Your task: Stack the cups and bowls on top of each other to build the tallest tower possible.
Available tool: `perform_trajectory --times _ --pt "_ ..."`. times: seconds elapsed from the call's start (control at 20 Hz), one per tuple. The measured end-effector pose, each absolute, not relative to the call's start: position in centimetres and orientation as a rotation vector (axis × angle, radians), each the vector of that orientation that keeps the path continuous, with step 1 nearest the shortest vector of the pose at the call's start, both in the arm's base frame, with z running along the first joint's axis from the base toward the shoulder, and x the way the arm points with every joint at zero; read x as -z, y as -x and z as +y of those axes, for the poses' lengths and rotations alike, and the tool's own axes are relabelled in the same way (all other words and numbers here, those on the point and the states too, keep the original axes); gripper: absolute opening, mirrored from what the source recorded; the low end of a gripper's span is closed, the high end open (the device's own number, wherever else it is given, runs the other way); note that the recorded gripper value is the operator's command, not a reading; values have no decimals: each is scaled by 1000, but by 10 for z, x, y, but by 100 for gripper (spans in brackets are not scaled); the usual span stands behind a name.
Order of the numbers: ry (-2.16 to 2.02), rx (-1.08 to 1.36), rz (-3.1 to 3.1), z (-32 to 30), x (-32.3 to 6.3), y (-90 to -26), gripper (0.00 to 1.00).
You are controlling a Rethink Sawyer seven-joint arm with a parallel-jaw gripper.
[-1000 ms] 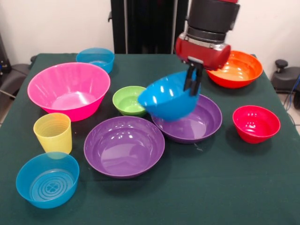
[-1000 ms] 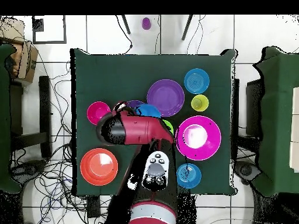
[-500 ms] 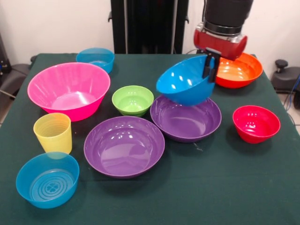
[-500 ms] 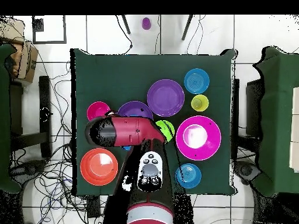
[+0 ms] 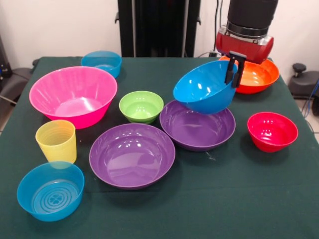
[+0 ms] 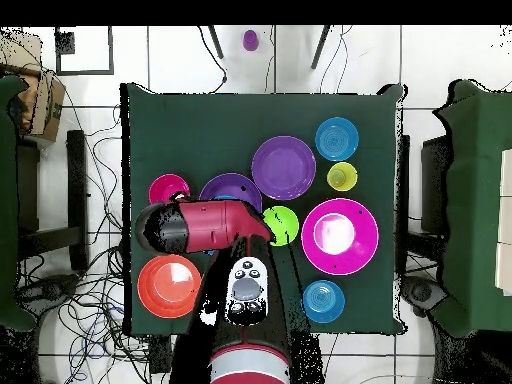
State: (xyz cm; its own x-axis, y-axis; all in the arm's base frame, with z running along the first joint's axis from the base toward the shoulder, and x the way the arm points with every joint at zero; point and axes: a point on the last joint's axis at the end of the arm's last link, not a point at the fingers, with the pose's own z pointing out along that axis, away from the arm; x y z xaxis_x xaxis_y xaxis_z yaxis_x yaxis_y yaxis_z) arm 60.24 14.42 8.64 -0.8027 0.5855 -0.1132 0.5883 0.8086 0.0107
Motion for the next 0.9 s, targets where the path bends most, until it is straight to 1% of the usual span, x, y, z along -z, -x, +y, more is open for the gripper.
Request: perform_trajectory --times 0.9 --pt "-789 16 2819 154 -84 -606 0"
